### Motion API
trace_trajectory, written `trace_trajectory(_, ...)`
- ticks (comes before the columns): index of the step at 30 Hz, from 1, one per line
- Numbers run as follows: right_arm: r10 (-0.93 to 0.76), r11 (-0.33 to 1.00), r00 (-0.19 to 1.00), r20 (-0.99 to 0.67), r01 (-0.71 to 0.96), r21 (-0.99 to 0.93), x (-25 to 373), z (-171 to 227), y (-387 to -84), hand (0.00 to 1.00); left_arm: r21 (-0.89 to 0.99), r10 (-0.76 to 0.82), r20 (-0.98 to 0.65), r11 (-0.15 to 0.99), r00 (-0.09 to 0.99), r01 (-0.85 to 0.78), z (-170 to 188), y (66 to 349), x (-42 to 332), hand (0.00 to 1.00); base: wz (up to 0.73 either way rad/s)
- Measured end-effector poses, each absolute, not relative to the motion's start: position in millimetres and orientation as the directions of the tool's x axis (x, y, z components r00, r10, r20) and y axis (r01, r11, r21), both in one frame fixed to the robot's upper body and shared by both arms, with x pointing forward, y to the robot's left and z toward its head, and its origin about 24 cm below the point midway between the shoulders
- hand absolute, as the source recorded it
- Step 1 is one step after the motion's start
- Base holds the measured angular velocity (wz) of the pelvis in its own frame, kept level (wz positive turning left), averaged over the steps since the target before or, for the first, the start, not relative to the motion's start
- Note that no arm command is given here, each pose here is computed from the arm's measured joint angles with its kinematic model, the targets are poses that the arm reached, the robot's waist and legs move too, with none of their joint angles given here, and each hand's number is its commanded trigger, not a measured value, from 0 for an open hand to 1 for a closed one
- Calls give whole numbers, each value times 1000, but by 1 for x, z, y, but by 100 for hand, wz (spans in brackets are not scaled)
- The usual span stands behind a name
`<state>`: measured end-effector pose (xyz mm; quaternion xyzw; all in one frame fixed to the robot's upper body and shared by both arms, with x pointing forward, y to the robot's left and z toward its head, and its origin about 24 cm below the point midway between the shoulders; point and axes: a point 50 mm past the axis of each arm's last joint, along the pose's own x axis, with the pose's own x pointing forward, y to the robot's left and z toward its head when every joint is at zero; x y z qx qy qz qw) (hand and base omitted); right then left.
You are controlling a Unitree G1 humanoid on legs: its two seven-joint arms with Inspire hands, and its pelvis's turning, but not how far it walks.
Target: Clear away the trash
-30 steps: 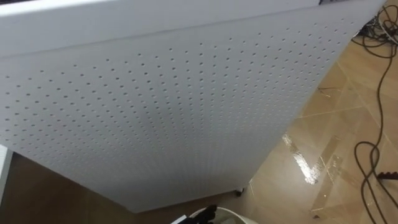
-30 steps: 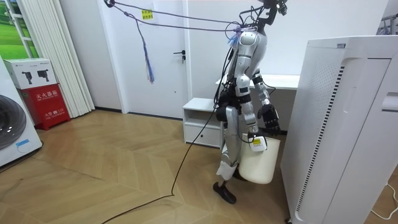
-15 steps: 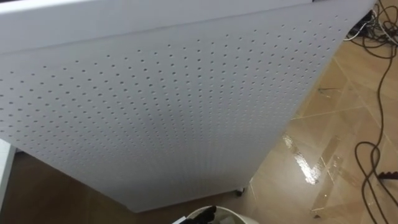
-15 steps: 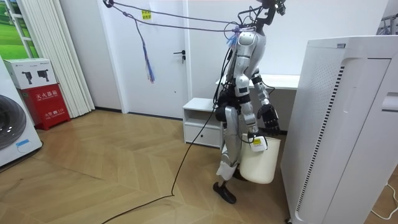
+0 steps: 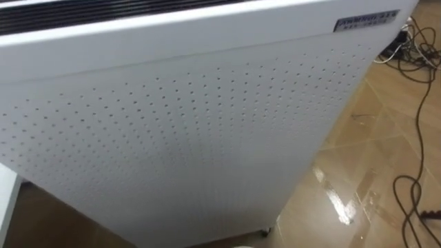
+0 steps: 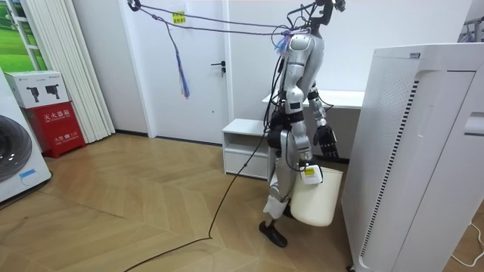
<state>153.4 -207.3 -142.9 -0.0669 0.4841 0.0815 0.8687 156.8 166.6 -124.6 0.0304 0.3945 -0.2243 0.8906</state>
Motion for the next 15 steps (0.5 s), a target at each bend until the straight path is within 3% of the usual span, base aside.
trace_trajectory(6, 44, 993, 465, -884, -114, -10, 120, -153, -215, 100, -127, -272, -805, 947, 528, 295, -143, 186, 115, 0, 3)
trace_trajectory(15, 2, 999, 436, -900, -46, -20, 101, -156, -223, 100, -68, -106, -873, 993, 476, 96, -154, 215, 82, 0, 1)
